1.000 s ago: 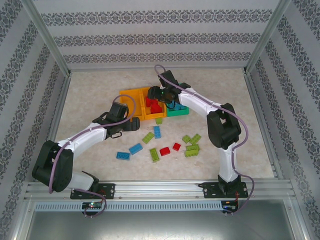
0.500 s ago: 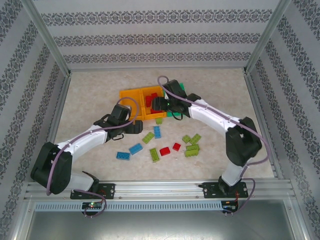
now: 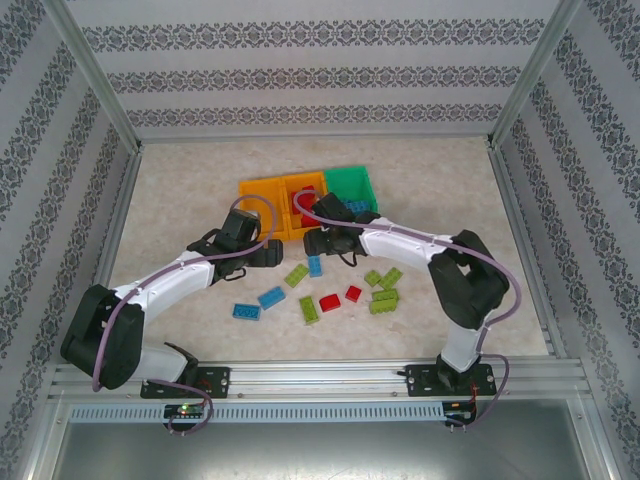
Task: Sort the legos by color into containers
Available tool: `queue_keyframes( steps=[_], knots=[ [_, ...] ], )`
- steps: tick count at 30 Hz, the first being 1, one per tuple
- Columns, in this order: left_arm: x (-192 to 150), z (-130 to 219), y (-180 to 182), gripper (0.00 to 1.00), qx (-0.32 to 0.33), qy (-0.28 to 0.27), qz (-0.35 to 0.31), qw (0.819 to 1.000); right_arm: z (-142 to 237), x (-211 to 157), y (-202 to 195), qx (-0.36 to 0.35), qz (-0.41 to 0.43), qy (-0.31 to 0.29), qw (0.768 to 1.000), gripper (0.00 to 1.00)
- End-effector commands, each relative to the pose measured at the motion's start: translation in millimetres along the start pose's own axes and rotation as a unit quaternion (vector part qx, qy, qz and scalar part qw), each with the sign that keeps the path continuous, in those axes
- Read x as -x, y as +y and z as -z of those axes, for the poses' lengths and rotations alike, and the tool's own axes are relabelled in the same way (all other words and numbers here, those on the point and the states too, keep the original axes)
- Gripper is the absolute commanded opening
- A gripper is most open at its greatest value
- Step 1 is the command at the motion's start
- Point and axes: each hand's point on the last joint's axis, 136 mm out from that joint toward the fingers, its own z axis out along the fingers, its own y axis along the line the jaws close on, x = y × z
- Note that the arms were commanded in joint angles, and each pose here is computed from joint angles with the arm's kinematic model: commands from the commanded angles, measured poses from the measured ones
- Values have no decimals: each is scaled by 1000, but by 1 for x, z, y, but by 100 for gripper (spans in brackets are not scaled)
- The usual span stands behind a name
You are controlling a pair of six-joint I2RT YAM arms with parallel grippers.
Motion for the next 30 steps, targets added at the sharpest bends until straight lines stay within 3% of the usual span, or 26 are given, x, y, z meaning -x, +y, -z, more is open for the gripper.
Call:
queue_keyframes(
  steps=[1,22,30],
  knots=[
    [-4,6,8,99,22,-1,7,1000,-5,15,-1,-22,11,-18,1000,64],
    [-8,7,12,99,28,-1,4,1000,-44,17,-9,-57,24,6,998,57],
    [-9,9,14,99,32,-3,7,999,-51,18,-9,-63,30,14,997,48]
  ],
)
